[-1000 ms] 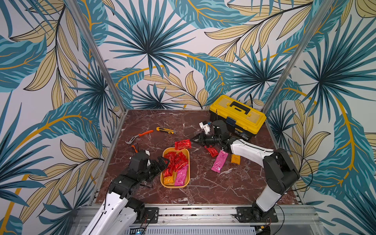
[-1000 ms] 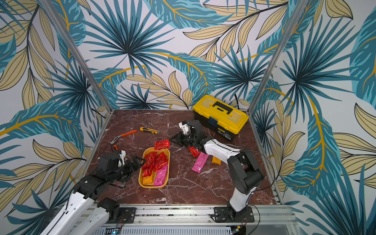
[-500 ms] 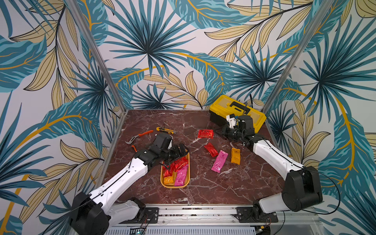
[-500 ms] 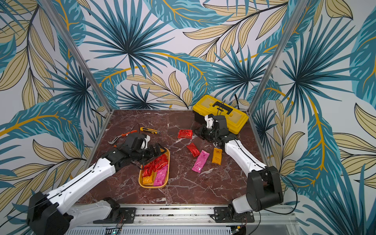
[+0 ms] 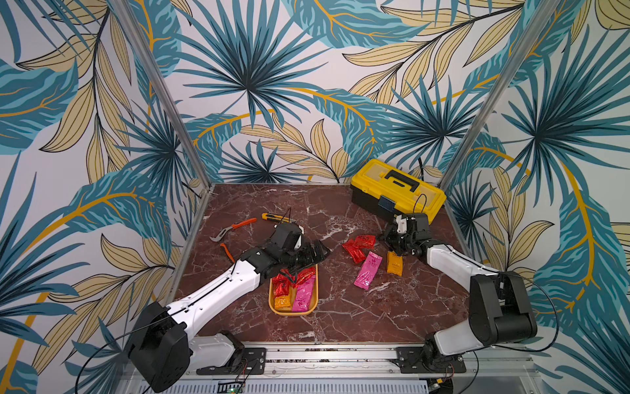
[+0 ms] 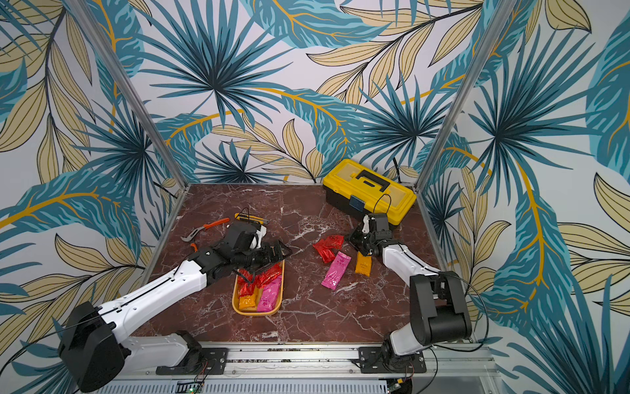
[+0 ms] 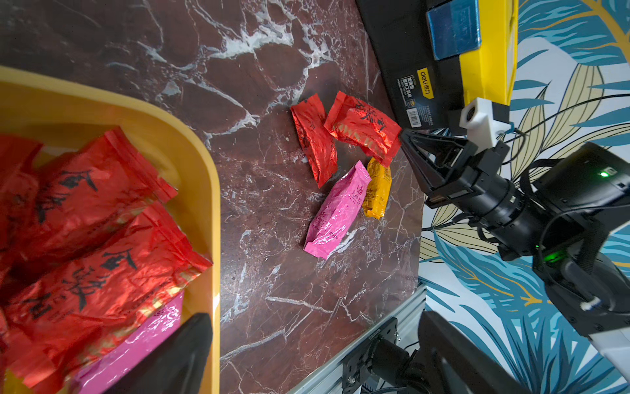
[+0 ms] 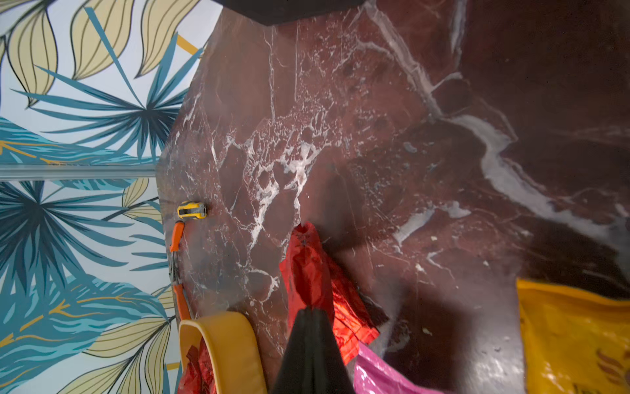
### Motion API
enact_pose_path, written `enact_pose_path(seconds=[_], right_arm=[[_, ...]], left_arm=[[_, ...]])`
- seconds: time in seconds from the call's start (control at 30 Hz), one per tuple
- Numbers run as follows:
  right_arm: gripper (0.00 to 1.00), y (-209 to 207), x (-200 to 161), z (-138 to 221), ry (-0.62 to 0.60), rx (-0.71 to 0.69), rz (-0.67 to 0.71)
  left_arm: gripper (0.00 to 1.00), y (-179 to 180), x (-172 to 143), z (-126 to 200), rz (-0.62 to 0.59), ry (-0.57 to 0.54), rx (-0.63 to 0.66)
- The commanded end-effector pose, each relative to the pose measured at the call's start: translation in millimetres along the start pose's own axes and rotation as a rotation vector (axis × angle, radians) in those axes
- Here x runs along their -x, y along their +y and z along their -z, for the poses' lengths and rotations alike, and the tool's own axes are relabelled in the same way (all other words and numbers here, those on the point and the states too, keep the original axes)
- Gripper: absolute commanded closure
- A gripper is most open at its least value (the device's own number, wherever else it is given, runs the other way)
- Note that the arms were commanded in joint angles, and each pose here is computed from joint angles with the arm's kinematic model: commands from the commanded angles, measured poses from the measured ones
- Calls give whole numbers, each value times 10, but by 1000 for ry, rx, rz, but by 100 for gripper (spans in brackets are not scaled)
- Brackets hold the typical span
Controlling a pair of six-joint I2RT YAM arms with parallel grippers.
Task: Take the tea bags out of the storage box
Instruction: Place the tea bag at the center of the board.
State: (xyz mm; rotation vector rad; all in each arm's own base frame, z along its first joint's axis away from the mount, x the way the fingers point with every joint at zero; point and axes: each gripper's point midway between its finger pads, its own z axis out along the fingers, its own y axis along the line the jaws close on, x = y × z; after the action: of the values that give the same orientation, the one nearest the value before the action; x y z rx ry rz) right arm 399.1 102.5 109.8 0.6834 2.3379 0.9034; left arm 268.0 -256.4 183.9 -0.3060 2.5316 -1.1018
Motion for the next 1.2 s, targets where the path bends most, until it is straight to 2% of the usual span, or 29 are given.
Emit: enact_pose_path(seconds=[0.0,0.47,0.6,0.9,1.07,1.17], right_arm=[[100,-21,144,-69,-60,13,-26],[100,-469,134,-239,-60,-166,-23],[83,-537,106,-223,-56,-196,-3],[54,-414,153,18,-94,-199,53],[46,-330,183,205,-129,-198,76],[45,-242,185,315,-143,-184,88]], left_arm=[[0,27,-25,63,0,-22,-14],[0,300,-75,304,42,-74,19],[0,399,-64,446,60,-102,23],[0,609,0,754,82,-201,59],[0,685,7,851,92,-220,74],[0,711,5,882,93,-222,84]])
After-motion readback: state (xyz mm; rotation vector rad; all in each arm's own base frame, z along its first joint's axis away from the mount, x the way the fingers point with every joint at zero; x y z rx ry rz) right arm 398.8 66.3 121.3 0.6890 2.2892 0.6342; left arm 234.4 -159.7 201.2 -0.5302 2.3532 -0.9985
